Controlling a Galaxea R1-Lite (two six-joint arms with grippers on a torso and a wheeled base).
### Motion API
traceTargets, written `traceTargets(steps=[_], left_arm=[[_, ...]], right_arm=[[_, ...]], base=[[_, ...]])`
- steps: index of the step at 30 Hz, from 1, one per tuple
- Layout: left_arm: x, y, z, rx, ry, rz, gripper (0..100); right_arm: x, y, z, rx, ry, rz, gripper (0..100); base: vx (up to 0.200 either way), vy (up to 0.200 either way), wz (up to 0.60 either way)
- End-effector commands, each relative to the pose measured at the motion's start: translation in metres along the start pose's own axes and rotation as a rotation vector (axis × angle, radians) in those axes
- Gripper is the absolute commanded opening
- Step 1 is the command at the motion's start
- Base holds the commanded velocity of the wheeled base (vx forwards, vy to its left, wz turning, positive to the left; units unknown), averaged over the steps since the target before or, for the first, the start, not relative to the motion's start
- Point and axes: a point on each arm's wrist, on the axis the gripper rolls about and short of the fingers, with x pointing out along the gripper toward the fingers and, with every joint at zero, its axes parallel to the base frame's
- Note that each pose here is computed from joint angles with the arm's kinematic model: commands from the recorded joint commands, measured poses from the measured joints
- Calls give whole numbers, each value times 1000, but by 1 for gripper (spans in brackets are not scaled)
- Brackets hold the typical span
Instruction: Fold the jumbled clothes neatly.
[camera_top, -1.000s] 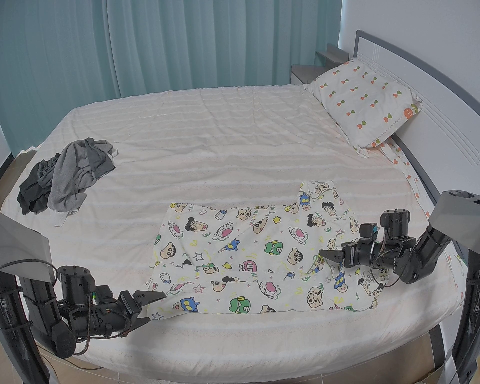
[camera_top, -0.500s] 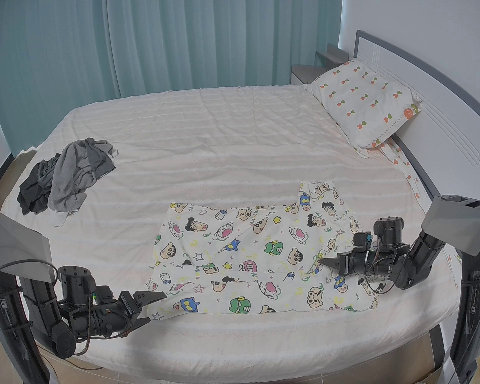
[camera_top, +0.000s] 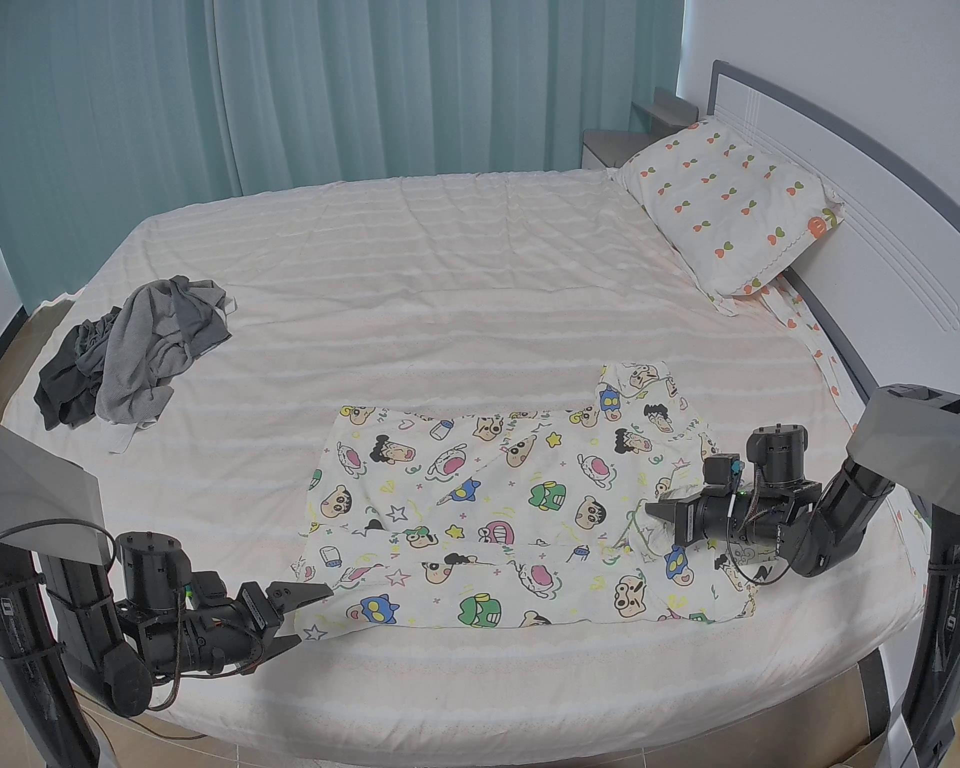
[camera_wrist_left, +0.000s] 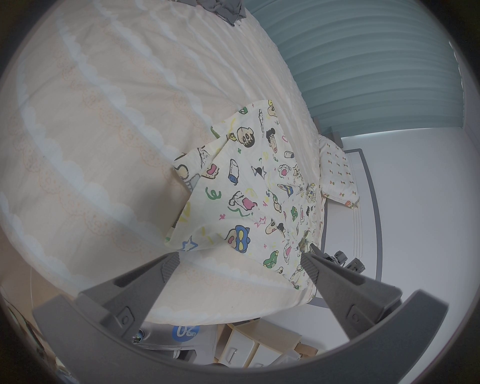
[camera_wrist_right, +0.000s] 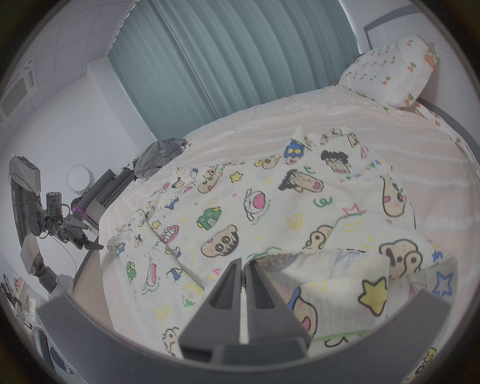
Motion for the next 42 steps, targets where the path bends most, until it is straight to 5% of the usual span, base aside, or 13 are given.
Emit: traceTargets(steps=[1,17,18,30,42], left_arm=[[0,0,0,-1,1,2,100],[0,0,0,0,2,2,100],[0,0,0,1,2,2,100],[1,1,-1,12,4,4,100],[1,2,-1,15,6,10,100]], right_arm=[[-2,10,12,-28,-33,19,0],[18,10,21,-57,-72,20,0],[20,11,21,-58,-69,24,100],[12,9,33,-66,-120,16,100],[2,19,10,-41,-28,53,100]], base=[[0,0,0],[0,0,0],[0,0,0],[0,0,0],[0,0,0]])
